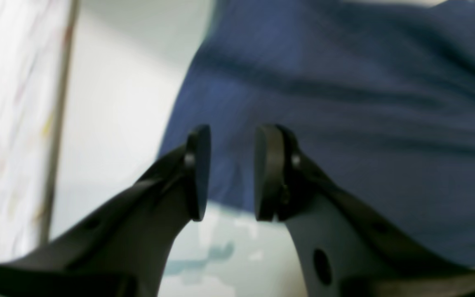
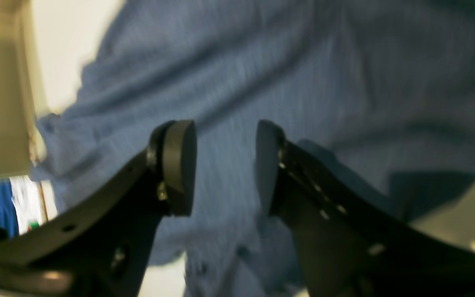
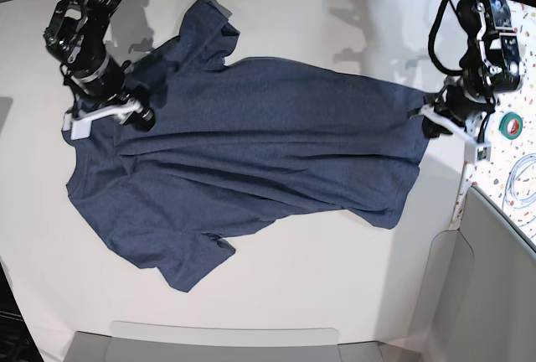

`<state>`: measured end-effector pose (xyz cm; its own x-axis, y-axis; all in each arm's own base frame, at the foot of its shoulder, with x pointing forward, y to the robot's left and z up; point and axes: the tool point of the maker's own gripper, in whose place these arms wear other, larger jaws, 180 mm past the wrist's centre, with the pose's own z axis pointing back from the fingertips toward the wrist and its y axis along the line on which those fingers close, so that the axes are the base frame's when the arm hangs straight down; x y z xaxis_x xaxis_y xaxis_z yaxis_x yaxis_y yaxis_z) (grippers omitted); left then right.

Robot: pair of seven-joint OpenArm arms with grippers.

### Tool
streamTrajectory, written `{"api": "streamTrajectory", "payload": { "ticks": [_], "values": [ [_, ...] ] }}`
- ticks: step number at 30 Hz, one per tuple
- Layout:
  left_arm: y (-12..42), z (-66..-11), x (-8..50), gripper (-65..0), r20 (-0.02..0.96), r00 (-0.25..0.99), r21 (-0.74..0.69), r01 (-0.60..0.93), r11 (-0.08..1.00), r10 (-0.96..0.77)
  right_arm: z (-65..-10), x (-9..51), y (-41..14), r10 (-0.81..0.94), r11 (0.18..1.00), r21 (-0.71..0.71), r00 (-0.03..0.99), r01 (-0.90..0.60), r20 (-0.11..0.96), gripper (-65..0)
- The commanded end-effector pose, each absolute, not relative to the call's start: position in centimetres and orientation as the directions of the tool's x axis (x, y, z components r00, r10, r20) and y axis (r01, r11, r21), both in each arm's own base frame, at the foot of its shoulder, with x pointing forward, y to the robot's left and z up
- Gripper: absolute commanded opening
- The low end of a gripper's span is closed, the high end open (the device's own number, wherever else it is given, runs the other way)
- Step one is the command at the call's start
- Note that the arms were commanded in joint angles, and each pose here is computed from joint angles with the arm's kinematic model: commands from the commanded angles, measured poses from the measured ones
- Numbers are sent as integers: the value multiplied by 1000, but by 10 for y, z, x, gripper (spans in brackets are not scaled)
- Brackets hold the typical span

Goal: Layout the t-shirt on the table in an organized manner, then fold the t-shirt properly
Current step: 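Grasp the shirt edges with both grippers and stretch them apart, then drag the shirt shoulder with the right gripper away from the left gripper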

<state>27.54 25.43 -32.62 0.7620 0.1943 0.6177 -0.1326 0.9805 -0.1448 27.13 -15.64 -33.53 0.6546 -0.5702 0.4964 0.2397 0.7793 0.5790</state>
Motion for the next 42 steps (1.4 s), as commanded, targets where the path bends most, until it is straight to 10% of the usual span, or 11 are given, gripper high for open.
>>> {"api": "streamTrajectory", "payload": {
  "ticks": [1, 11, 18, 42],
  "values": [
    [262, -316, 277, -487, 651, 737, -127, -132, 983, 183, -322, 273, -142, -545, 782, 598, 657, 175, 520, -406],
    [265, -345, 240, -499, 603, 777, -108, -149, 983, 184, -337, 229, -84, -379, 821, 568, 793, 50, 477, -406],
    [264, -349, 235, -499, 590, 786, -107, -150, 983, 184, -346, 234, -123, -394, 894, 424, 710, 146, 584, -406],
    [263, -353, 229, -499, 577, 795, -106, -152, 983, 185, -354, 255, -181, -780, 606, 430, 391, 670, 489, -406]
  ]
}}
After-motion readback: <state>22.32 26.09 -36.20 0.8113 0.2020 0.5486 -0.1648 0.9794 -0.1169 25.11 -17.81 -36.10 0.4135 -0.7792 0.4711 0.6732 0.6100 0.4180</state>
